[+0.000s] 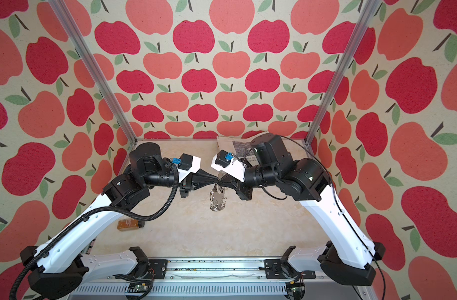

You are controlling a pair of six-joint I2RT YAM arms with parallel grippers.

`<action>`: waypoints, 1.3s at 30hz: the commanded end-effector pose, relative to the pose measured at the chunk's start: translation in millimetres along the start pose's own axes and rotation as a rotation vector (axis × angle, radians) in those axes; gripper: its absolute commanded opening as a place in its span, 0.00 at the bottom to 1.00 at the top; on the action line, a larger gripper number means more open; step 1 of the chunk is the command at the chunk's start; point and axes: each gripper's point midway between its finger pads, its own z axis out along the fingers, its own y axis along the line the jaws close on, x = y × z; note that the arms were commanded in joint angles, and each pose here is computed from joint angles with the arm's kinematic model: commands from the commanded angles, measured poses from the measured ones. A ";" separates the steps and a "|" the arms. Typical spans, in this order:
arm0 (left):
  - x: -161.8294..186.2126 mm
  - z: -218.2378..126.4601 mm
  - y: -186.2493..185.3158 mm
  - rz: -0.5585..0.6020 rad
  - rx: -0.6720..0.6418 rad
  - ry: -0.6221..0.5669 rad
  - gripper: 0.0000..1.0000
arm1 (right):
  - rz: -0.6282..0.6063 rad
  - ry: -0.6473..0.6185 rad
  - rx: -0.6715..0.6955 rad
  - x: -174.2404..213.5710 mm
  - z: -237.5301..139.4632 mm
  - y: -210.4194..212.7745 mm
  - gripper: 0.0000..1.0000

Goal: Put the keys on the keyring

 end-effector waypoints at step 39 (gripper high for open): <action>-64.5 -34.2 -18.2 0.076 0.103 -0.264 0.00 | -0.121 -0.282 0.067 -46.0 -40.4 1.2 0.39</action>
